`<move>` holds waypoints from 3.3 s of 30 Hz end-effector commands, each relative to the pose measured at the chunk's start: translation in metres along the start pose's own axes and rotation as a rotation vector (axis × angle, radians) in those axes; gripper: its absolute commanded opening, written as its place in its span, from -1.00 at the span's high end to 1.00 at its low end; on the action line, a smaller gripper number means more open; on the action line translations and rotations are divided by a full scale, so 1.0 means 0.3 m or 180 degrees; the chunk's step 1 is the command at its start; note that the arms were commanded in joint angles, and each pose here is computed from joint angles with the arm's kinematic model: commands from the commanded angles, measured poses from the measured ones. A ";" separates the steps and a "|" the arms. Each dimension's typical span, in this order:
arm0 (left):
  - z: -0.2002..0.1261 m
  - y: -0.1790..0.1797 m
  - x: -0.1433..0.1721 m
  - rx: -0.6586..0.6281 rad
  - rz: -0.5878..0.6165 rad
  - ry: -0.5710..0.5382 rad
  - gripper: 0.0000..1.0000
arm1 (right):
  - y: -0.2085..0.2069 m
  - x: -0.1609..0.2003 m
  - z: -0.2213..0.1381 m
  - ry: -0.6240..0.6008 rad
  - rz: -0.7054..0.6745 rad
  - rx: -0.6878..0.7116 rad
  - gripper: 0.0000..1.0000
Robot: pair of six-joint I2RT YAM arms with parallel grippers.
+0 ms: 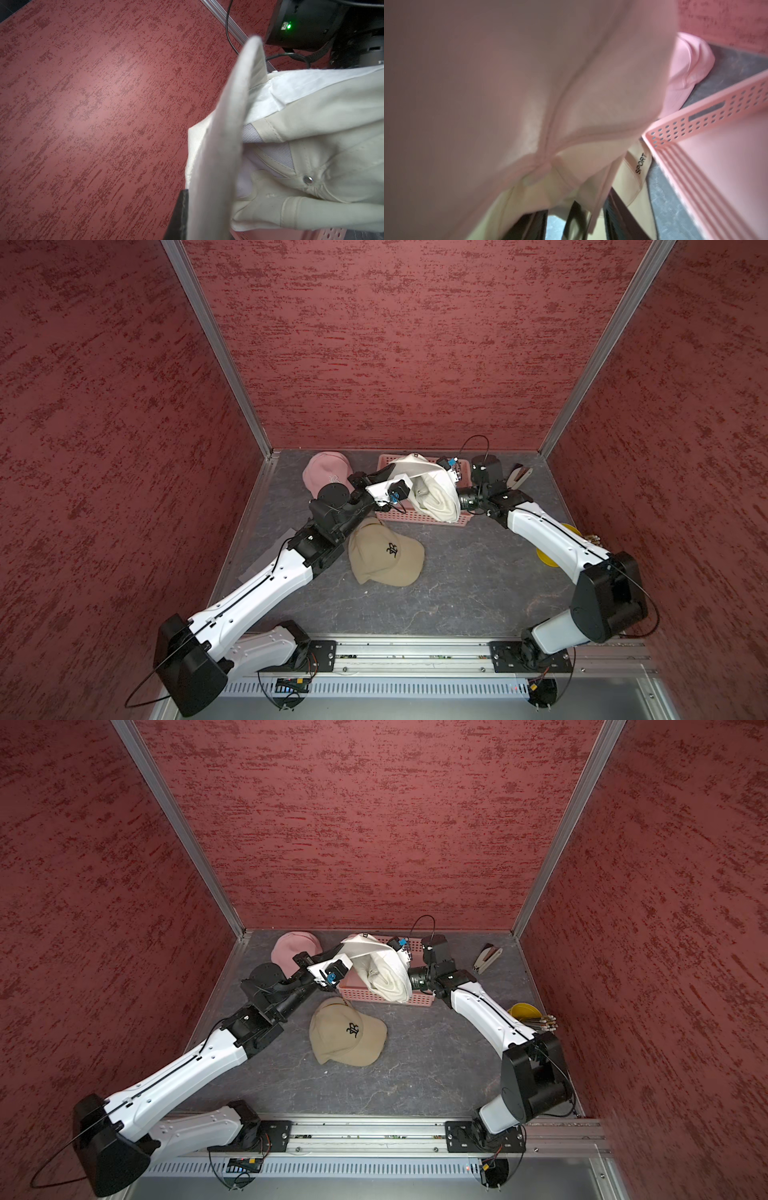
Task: Turn the baseball cap inside out
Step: Turn over the baseball cap.
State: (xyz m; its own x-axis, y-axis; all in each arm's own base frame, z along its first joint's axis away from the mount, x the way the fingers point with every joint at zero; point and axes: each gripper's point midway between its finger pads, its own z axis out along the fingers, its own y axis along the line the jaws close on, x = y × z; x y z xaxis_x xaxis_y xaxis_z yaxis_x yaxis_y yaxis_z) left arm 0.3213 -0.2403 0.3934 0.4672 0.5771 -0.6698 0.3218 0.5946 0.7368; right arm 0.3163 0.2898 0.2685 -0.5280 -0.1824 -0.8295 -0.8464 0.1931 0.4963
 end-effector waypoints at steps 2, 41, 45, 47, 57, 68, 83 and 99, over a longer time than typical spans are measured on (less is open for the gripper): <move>-0.019 0.164 -0.065 -0.0701 -0.0168 -0.0044 1.00 | -0.096 -0.083 0.026 -0.0172 0.0715 0.0145 0.03; -0.156 0.006 -0.085 0.0972 -0.1303 0.0203 1.00 | -0.255 -0.510 -0.501 -0.1761 0.0670 0.1417 -0.35; -0.177 0.033 -0.044 0.1153 -0.1298 0.0249 1.00 | -0.252 -0.398 -0.461 -0.1245 -0.0052 0.1545 -0.36; -0.200 0.025 -0.026 0.1351 -0.1164 0.0267 1.00 | -0.208 -0.336 -0.427 -0.1020 -0.0527 0.1359 -0.35; -0.297 -0.071 -0.041 0.2498 -0.0358 0.0177 1.00 | 0.058 -0.163 -0.365 -0.0424 -0.1876 0.0500 -0.31; -0.297 -0.079 -0.103 0.2839 -0.0023 0.0095 1.00 | 0.289 -0.050 -0.332 -0.0195 -0.2595 0.0103 -0.39; -0.269 -0.078 -0.117 0.2828 -0.0026 -0.0041 1.00 | 0.288 0.014 -0.207 0.0190 -0.2446 -0.0296 -0.39; -0.101 0.015 -0.040 0.1877 -0.0338 -0.0063 1.00 | 0.004 -0.246 -0.145 -0.0967 -0.1753 0.0786 0.91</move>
State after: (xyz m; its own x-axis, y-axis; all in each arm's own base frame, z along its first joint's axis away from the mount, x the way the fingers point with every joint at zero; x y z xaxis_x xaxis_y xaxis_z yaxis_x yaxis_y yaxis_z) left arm 0.2850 -0.2239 0.3701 0.3853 0.5867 -0.7123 0.8190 0.1382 0.5569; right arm 0.3120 0.2635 0.2967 0.0314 -0.2313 -0.9724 -0.9841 0.1632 -0.0706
